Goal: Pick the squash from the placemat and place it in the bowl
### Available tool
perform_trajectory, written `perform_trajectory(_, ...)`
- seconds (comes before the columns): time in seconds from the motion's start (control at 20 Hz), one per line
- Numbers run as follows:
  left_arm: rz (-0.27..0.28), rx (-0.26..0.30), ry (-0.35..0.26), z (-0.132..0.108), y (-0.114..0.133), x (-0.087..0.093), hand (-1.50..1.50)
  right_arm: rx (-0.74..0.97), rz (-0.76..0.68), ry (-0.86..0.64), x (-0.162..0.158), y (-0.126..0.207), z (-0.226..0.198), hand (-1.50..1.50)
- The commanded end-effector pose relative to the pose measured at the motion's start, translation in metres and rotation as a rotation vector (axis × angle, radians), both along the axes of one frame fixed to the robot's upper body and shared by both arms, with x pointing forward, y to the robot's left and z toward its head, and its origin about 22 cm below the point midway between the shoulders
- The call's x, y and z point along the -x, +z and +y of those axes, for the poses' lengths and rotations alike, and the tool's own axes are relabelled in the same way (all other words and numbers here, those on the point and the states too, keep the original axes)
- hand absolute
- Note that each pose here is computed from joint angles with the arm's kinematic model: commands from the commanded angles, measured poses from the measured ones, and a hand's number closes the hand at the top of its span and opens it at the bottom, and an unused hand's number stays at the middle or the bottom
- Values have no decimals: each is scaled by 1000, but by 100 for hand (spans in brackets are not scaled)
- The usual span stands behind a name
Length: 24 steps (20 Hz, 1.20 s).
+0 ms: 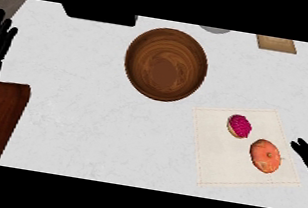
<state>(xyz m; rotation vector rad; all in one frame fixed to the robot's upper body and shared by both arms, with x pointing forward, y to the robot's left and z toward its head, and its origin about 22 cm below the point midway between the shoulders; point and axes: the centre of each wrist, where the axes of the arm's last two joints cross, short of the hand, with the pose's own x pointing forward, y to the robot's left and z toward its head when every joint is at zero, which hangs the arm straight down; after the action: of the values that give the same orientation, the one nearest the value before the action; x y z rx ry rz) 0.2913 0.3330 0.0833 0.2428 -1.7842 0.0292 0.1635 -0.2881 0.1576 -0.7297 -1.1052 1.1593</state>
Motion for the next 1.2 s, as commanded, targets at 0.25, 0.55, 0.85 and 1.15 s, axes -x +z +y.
perform_trajectory(0.25, 25, 16, -16, 1, 5, -5, 0, -12, 70, -29, -13, -52, -5, -150)
perform_trajectory(0.55, -4, 10, 16, 5, 10, 0, 0, 18, 76, -59, -24, -79, -20, -150)
perform_trajectory(0.85, 7, 4, -4, 1, -19, 2, 0, -3, 45, -56, -49, -96, -23, -150)
perform_trajectory(1.15, -11, 8, -5, -9, 4, -4, 0, -25, 33, 13, -43, -111, -24, -150)
